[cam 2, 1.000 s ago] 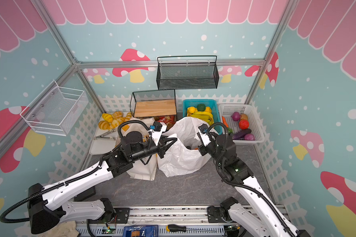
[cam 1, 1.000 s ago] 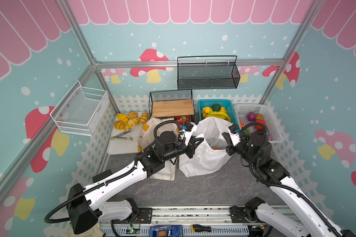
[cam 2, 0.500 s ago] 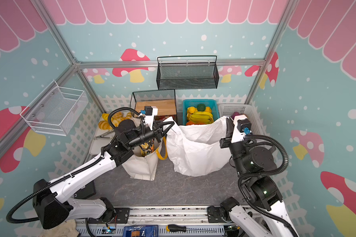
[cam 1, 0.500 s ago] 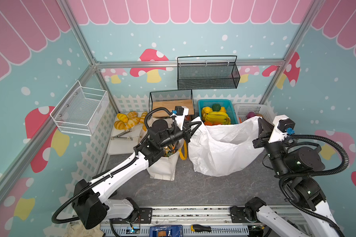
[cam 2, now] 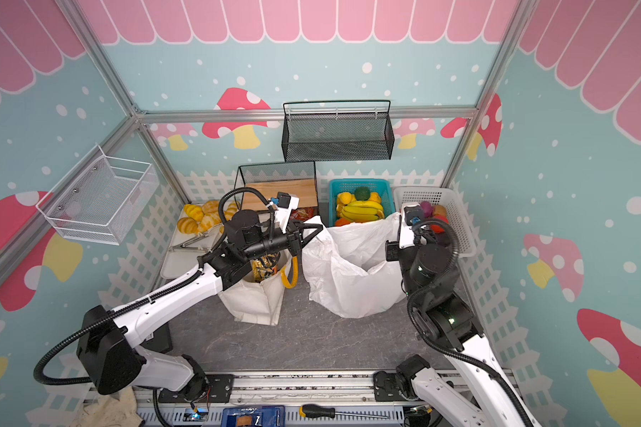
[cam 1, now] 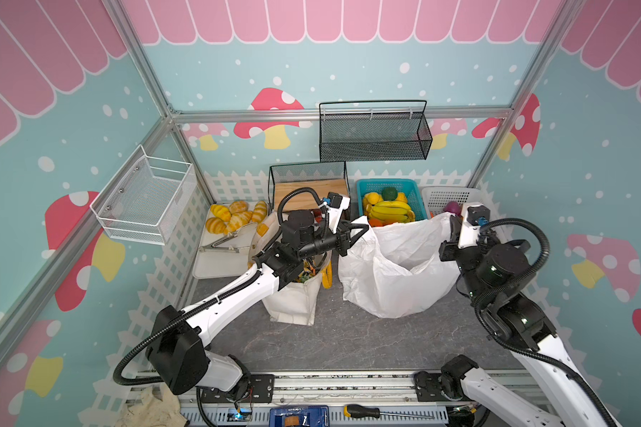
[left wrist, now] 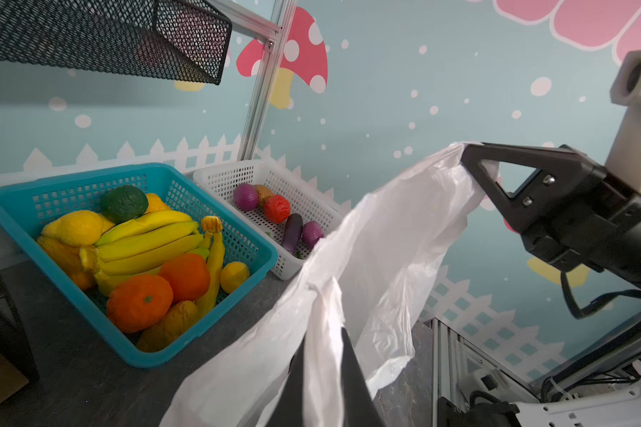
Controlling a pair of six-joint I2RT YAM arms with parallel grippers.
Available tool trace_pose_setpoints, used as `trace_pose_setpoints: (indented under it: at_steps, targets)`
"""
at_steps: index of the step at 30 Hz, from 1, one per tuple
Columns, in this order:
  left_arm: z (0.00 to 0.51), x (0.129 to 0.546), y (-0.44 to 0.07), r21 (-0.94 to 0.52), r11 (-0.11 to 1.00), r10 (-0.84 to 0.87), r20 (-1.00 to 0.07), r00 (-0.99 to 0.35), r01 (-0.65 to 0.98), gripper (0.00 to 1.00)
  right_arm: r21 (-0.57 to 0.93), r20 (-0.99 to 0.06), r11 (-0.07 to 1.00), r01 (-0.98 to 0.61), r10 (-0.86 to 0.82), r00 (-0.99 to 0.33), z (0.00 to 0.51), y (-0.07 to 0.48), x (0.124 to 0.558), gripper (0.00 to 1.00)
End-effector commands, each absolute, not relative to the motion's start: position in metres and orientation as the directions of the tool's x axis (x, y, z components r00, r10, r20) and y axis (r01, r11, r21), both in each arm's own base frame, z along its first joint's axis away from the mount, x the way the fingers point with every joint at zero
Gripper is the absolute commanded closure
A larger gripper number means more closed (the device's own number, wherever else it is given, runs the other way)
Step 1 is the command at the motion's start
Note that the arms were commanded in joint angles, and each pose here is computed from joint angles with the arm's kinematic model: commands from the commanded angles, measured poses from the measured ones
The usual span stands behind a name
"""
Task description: Place the mixed food into the grocery bags and tie them
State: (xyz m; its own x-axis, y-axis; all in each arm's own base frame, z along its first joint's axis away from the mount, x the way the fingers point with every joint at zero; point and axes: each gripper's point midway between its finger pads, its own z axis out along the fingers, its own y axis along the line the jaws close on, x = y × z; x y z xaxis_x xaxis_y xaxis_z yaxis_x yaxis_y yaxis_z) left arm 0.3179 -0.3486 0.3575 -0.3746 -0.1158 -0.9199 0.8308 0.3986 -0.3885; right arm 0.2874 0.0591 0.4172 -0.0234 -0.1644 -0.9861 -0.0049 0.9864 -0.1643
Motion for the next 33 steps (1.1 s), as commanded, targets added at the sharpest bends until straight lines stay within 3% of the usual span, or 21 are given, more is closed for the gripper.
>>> trace_pose_setpoints:
  at_steps: [1,10,13,19,26,33]
  targets:
    - [0.382,0.316,-0.344,-0.334,0.389,-0.132,-0.943,-0.307,0.858,0.82,-0.152,-0.988,0.988,-0.001,-0.152,0.003,0.421,0.059,0.297,1.0]
    - [0.383,0.31,-0.328,-0.22,0.468,-0.118,-0.975,-0.187,0.856,0.41,-0.106,-0.994,0.986,-0.125,-0.11,-0.024,0.408,0.067,0.332,1.0]
    - [0.384,0.31,-0.329,-0.195,0.481,-0.097,-0.981,-0.169,0.855,0.32,-0.105,-0.993,0.985,-0.137,-0.11,-0.031,0.406,0.068,0.336,1.0]
    - [0.391,0.303,-0.341,-0.112,0.518,-0.048,-0.994,-0.102,0.848,0.2,-0.112,-0.992,0.983,-0.148,-0.12,-0.048,0.398,0.069,0.343,1.0]
    - [0.396,0.323,-0.348,-0.005,0.655,0.048,-0.998,-0.048,0.756,0.14,-0.115,-0.991,0.981,-0.158,-0.125,-0.056,0.393,0.069,0.346,1.0]
    - [0.389,0.331,-0.371,-0.057,0.661,0.093,-0.983,-0.157,0.748,0.14,-0.118,-0.99,0.982,-0.15,-0.128,-0.057,0.392,0.066,0.347,1.0]
